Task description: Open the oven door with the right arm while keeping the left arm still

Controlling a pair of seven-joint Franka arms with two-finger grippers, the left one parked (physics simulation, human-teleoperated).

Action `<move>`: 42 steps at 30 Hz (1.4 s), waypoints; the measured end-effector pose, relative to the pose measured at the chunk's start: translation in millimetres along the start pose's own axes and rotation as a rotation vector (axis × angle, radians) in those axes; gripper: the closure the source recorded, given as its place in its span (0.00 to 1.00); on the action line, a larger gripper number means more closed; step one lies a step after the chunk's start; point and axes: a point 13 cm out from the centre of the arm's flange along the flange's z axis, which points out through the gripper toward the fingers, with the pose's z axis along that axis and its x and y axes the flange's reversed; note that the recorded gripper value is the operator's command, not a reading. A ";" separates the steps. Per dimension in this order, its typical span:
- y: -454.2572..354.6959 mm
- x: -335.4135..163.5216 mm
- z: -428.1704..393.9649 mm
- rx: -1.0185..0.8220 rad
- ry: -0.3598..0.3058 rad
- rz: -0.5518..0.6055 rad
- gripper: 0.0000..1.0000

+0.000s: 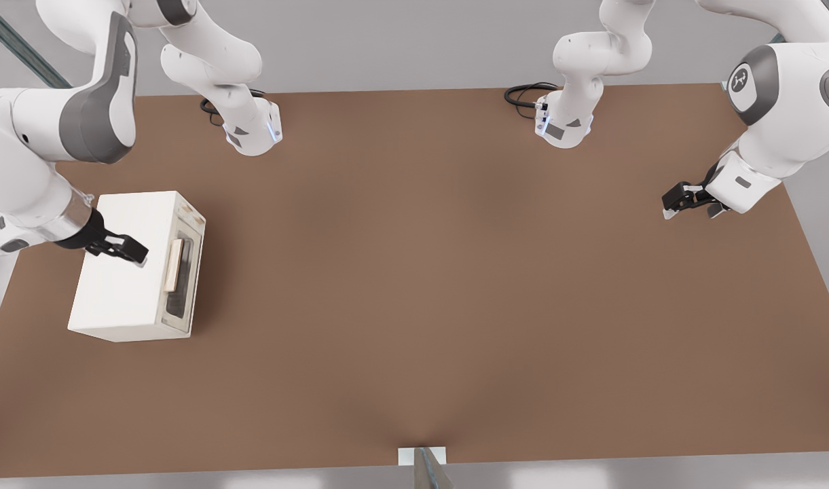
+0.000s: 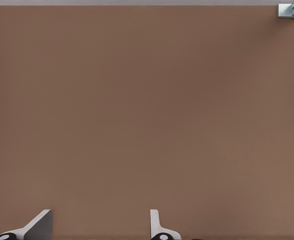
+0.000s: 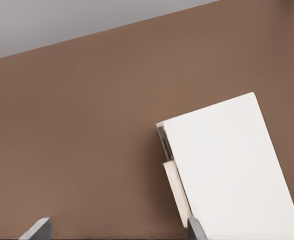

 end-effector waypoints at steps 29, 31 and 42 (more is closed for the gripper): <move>-3.7 64.7 250.8 0.674 0.095 -0.337 1.00; -5.7 65.8 255.4 0.682 0.087 -0.331 1.00; -38.6 59.9 262.1 0.693 0.075 -0.245 1.00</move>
